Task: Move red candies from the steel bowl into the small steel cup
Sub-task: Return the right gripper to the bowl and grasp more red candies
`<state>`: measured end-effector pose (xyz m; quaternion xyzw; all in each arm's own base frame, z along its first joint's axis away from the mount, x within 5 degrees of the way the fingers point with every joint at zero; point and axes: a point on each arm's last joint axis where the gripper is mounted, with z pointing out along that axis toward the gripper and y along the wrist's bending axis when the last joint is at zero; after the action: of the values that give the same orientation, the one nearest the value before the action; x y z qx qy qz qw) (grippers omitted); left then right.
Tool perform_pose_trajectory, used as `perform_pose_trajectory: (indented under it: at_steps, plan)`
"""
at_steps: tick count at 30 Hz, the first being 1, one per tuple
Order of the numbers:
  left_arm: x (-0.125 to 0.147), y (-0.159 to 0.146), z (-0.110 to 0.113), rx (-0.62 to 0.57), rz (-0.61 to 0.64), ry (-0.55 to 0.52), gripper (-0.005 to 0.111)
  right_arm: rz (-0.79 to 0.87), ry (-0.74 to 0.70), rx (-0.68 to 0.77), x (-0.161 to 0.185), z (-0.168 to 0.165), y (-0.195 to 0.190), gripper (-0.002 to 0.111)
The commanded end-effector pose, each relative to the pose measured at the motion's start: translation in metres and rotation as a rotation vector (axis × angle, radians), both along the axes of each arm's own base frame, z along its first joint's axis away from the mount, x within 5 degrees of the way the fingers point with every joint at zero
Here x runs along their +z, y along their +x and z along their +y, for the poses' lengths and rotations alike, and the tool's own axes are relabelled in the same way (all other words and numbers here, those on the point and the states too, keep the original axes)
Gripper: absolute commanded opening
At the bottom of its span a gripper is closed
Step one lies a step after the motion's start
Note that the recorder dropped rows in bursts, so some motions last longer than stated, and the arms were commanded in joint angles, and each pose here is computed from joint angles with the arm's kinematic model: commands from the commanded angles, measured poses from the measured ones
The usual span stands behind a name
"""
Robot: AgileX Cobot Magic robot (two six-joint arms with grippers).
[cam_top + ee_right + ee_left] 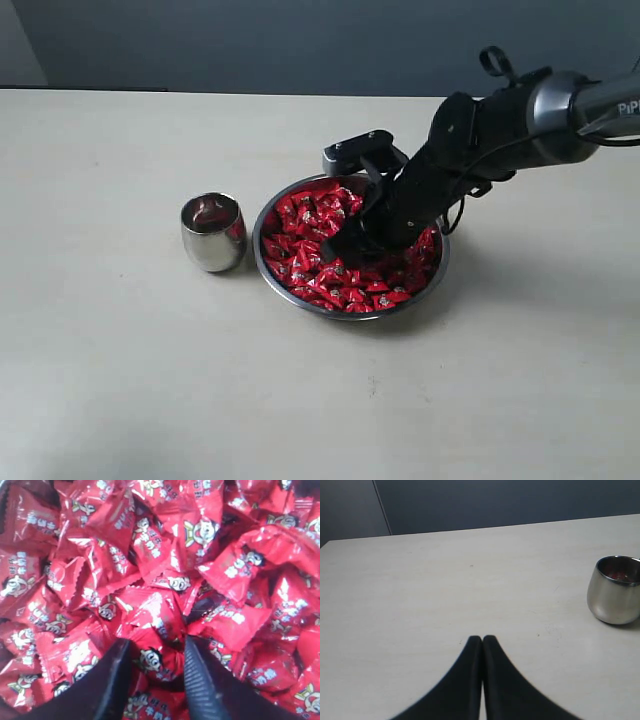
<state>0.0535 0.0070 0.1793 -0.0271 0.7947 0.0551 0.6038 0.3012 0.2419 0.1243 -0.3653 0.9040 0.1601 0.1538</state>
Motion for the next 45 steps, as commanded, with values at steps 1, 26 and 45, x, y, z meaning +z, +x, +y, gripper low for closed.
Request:
perform_pose_trajectory:
  at_steps: [1,26,45]
  plan:
    - [0.004,0.000,0.000,-0.008,-0.018,0.002,0.000,-0.036,0.014,-0.010,0.003,0.001,0.005,0.011]
    - [0.004,0.000,0.000,-0.008,-0.018,0.002,0.000,-0.096,0.078,-0.003,0.047,-0.001,-0.001,0.000]
    - [0.004,0.000,0.000,-0.008,-0.018,0.002,0.000,-0.066,0.054,-0.057,0.009,0.003,0.008,0.034]
